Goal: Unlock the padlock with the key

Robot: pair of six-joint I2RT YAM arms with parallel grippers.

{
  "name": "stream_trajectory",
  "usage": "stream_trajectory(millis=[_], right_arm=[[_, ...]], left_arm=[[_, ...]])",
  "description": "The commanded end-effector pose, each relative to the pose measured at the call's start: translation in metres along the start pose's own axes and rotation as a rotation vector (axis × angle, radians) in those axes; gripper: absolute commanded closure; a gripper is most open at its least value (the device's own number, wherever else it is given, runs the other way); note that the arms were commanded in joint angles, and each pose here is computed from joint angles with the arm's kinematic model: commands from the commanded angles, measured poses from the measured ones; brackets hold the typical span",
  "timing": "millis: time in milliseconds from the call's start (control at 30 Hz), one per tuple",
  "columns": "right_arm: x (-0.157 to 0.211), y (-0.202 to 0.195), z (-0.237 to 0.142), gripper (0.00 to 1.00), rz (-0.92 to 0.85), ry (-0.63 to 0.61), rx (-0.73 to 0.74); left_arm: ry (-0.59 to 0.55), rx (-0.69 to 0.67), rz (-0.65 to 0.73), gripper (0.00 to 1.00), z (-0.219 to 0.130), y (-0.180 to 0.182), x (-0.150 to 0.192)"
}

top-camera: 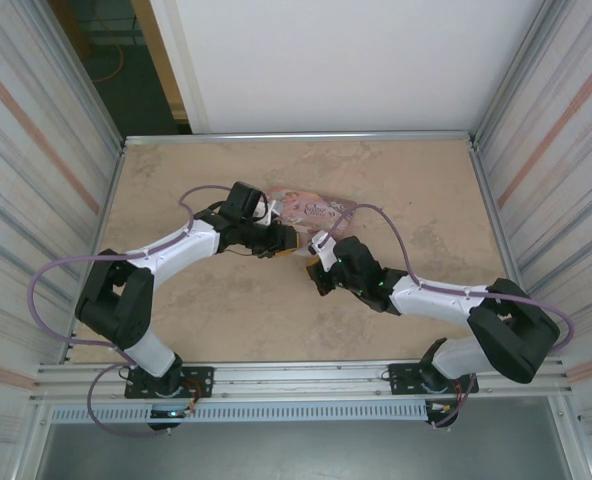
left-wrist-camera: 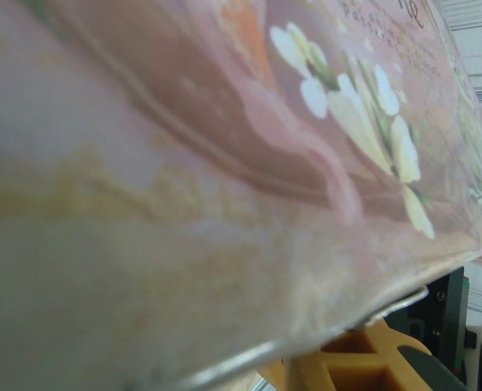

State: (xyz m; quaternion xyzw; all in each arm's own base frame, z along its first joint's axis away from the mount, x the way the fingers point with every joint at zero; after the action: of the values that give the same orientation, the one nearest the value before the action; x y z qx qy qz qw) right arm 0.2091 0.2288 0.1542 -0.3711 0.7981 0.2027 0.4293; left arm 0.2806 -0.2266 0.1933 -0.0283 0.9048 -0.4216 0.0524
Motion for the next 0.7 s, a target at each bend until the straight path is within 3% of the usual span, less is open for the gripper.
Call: stream_trajectory(millis=[0, 667], right_arm=[[-0.018, -0.004, 0.002, 1.00, -0.005, -0.064, 0.010], [-0.032, -0.008, 0.009, 1.00, 0.002, -0.121, -0.014]], left_arm=[[-0.014, 0.098, 0.074, 1.00, -0.016, -0.027, -0.001], [-0.011, 0.096, 0.068, 1.00, -0.014, -0.024, 0.001]])
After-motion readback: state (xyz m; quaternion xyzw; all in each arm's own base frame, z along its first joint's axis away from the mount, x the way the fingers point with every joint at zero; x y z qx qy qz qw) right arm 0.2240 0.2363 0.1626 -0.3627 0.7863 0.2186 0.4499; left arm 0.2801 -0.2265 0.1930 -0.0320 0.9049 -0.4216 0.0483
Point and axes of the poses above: each hand's point on the last joint's axis, 136 mm out from that joint toward the fingers, its own z axis out along the fingers, its own y axis along the line the jaws close on, x = y × z, the point moved 9 cm from there along -z, back along the fingers, and after that the axes turned 7 degrees about -z, right-handed, at the moved point
